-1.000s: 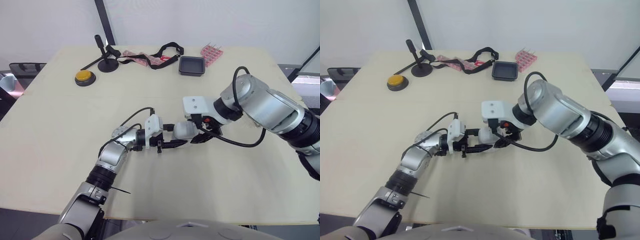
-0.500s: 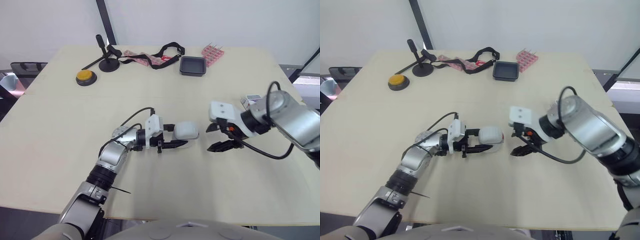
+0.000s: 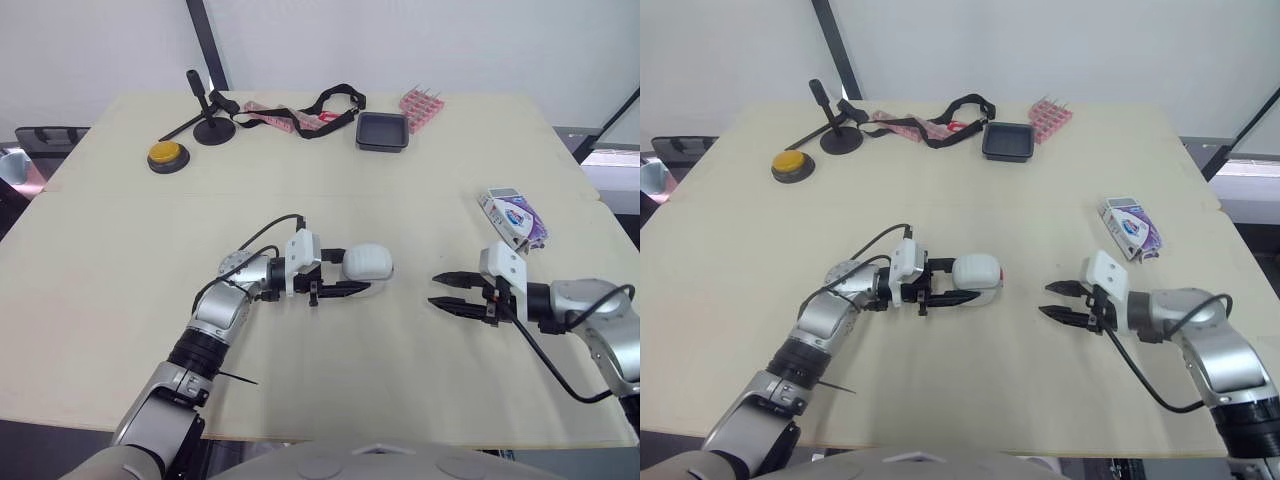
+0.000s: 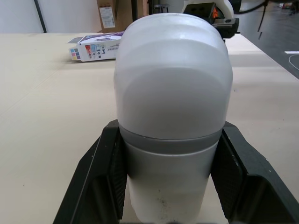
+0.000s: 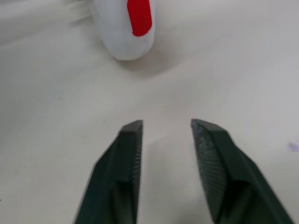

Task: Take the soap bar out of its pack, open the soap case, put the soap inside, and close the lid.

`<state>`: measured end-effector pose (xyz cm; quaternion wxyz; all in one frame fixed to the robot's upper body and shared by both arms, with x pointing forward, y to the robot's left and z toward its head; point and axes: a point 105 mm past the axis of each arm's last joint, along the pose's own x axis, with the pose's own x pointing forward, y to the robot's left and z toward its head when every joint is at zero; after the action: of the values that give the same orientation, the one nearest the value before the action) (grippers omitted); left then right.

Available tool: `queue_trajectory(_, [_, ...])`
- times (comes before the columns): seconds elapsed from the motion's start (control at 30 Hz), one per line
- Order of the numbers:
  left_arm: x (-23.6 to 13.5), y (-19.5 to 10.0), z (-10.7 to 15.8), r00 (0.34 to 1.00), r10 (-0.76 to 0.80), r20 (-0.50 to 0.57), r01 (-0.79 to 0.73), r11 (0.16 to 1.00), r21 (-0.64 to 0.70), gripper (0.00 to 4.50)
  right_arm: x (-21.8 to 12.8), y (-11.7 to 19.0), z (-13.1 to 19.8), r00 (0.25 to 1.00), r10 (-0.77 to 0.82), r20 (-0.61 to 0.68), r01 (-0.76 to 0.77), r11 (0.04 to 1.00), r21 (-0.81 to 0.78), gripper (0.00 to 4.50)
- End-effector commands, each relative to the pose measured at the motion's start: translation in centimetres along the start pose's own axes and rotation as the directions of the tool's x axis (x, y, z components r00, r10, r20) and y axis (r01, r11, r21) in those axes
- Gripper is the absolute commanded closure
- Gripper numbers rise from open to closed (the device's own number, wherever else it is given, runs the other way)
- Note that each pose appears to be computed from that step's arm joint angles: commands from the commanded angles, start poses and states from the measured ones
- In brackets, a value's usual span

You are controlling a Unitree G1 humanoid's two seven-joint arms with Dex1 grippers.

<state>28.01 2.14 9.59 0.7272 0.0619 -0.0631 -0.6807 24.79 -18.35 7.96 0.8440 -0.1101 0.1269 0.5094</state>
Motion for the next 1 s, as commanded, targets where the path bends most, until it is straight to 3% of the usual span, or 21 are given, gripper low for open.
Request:
queue_trajectory(0.03, [-0.2, 0.3, 0.3, 1.0, 0.005, 0.007, -0.005, 1.0, 0.013, 2.59, -1.1, -1.0, -0.1, 0.994, -0.077, 0.072, 0.082, 0.994, -0.066, 4.05])
queue_trajectory(0.1, [-0.3, 0.3, 0.3, 1.0, 0.007, 0.007, -0.007, 1.0, 0.013, 2.59, -1.3, -1.0, -0.5, 0.992, -0.092, 0.086, 0.099, 0.991, -0.088, 4.41])
queue_trajectory(0.23, [-0.5, 0.4, 0.3, 1.0, 0.015, 0.008, -0.015, 1.0, 0.011, 2.59, -1.6, -1.2, -0.1, 0.987, -0.1, 0.129, 0.119, 0.981, -0.152, 4.41])
queue_trajectory(0.43, [-0.5, 0.2, 0.5, 1.0, 0.012, 0.016, -0.012, 1.0, 0.009, 2.59, -1.0, -2.2, 6.7, 0.96, -0.048, 0.277, 0.127, 0.953, -0.276, 4.41])
queue_trajectory(0.53, [-0.5, 0.2, 0.6, 1.0, 0.012, 0.019, -0.012, 1.0, 0.009, 2.59, -0.1, -1.2, 10.4, 0.945, 0.024, 0.327, 0.085, 0.946, -0.314, 4.41])
queue_trajectory(0.73, [-0.5, 0.2, 0.6, 1.0, 0.014, 0.018, -0.014, 1.0, 0.008, 2.59, 2.6, 2.3, 14.9, 0.919, 0.189, 0.347, -0.056, 0.931, -0.36, 4.41])
queue_trajectory(1.0, [-0.5, 0.3, 0.7, 1.0, 0.018, 0.016, -0.018, 1.0, 0.01, 2.59, 5.2, 4.2, 15.5, 0.926, 0.259, 0.274, -0.137, 0.908, -0.396, 4.41])
